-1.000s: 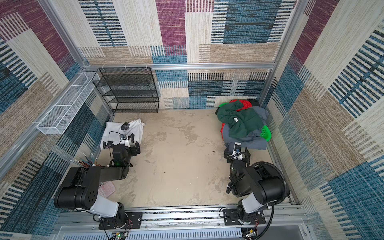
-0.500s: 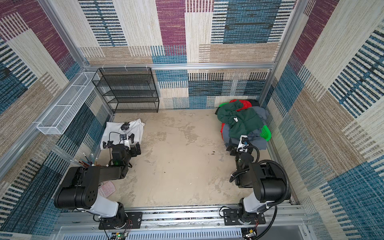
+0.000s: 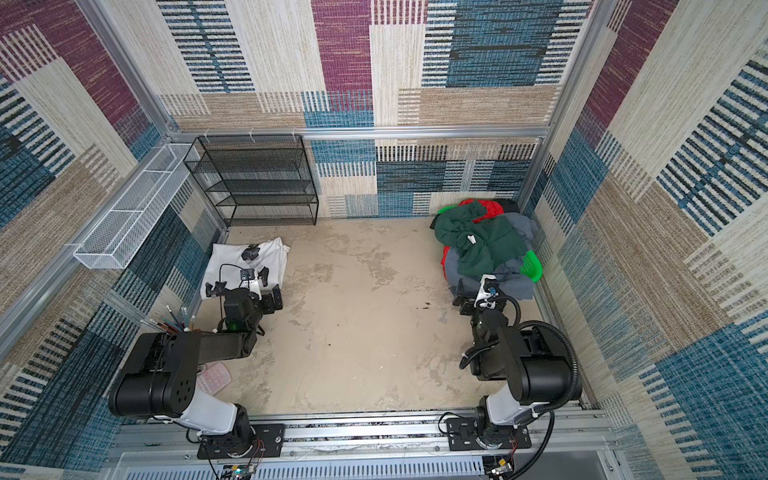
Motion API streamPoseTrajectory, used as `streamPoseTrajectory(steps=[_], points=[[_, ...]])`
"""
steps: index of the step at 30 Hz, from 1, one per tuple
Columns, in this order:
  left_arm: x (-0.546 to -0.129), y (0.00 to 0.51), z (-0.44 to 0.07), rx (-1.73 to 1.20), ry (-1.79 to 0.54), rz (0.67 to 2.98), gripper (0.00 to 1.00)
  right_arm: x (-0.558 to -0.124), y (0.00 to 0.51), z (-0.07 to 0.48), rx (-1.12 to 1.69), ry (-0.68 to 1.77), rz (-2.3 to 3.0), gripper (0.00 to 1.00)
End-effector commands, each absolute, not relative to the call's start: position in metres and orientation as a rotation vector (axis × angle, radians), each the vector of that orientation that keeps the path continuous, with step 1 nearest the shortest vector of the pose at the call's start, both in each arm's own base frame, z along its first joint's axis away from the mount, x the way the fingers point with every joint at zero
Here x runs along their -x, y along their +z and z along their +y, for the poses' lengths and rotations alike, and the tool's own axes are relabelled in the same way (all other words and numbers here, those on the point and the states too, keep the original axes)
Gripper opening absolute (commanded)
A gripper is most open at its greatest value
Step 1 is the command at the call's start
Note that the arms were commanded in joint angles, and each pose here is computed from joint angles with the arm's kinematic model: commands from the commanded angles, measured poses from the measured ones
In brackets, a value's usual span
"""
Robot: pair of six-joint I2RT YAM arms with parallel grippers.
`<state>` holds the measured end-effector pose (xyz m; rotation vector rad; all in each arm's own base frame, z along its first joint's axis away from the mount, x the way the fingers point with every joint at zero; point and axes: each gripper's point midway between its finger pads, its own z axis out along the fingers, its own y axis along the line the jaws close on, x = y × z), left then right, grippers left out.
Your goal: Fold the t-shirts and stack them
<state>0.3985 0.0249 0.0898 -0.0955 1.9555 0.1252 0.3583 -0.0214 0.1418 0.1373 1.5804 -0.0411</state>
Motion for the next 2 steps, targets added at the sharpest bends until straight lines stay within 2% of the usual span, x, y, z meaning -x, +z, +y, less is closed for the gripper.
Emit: streamPoseTrajectory(steps=[1,2], points=[[-0.4016,0.0955,0.0234,0.1,0.108,1.938,1.0,-0.3576,0.156,-0.0246,-0.161,-0.04,1.522,0.99],[-0.4012,0.0961,0.0234,0.1,0.109,1.935,1.0,-0.3575,0.1568,-0.0243,-0.161,-0.04,1.519,0.99]])
